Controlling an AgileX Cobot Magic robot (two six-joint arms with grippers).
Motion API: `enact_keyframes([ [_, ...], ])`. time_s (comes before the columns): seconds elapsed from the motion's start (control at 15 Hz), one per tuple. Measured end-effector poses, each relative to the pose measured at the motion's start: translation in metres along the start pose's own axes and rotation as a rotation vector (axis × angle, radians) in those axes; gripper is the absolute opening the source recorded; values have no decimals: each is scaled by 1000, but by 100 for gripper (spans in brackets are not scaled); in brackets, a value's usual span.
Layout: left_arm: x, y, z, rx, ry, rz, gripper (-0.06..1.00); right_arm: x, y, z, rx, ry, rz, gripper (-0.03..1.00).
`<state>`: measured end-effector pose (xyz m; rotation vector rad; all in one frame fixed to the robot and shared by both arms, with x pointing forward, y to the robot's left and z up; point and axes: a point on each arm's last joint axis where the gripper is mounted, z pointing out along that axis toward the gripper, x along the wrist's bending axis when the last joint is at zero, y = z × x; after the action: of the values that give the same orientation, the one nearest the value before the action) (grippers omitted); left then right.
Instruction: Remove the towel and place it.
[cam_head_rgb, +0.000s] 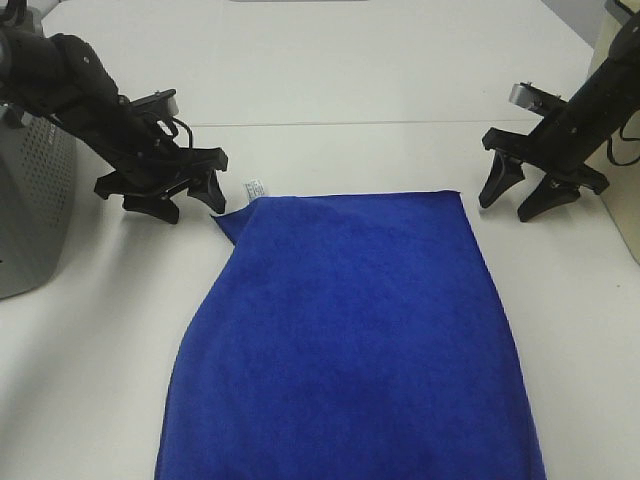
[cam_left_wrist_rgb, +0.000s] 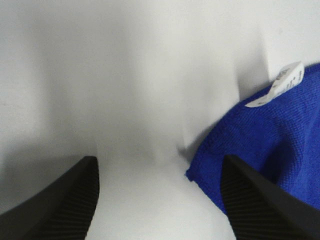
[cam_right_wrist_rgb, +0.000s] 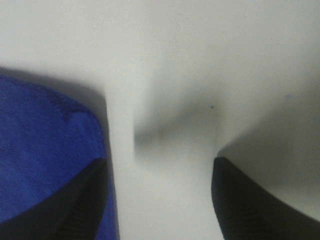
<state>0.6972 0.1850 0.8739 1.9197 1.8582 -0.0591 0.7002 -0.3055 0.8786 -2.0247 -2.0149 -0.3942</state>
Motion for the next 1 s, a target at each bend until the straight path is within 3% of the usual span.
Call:
enact_keyframes([
  [0.33, -1, 0, 0, 11, -22, 4, 64, 4, 3, 9, -4, 88, -8, 61],
  [0.6, -5, -2, 1, 30, -61, 14, 64, 4, 3, 9, -3, 91, -10, 61],
  [1.0, -13, -1, 14, 12, -179, -32, 64, 9, 6, 13, -30, 162, -35, 61],
])
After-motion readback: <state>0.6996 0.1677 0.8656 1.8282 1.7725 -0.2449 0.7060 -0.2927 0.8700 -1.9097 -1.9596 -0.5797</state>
